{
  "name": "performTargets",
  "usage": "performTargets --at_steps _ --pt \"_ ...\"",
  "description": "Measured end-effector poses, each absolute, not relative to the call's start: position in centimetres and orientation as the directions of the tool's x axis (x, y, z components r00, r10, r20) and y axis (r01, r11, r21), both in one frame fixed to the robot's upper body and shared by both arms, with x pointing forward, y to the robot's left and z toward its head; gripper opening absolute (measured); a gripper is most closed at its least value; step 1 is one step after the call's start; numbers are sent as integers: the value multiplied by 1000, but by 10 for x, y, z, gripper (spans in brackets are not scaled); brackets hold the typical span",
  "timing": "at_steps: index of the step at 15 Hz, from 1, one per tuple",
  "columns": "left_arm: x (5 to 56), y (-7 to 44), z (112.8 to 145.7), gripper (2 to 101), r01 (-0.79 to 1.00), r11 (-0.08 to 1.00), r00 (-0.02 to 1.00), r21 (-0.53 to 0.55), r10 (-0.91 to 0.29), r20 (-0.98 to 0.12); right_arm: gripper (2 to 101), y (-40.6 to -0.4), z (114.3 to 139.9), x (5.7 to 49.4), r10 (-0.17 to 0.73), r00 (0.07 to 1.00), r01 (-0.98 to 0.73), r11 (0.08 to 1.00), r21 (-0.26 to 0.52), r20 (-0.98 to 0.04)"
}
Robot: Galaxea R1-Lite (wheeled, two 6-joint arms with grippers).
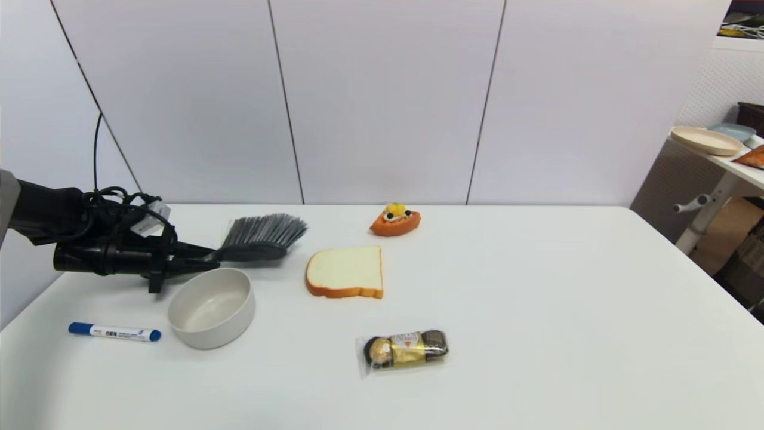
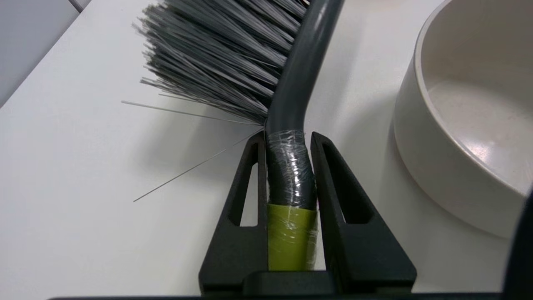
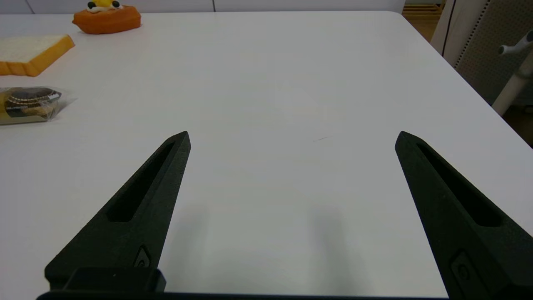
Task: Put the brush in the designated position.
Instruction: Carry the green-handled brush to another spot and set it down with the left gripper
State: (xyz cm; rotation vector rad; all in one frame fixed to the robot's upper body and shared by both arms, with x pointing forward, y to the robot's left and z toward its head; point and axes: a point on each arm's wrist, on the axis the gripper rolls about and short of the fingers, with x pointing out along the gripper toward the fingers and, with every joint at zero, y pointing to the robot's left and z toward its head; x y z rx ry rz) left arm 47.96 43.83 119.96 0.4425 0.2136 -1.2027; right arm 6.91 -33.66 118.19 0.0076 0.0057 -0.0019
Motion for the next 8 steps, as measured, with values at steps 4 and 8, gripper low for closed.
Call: performTargets --at_steps 4,8 --pt "480 439 1204 473 931 296 359 213 -841 -405 973 -337 1182 69 -2 1000 2 1000 7 -6" --pt "479 440 1219 677 924 325 383 203 -813 -439 973 -337 1182 69 -2 1000 2 1000 8 -6"
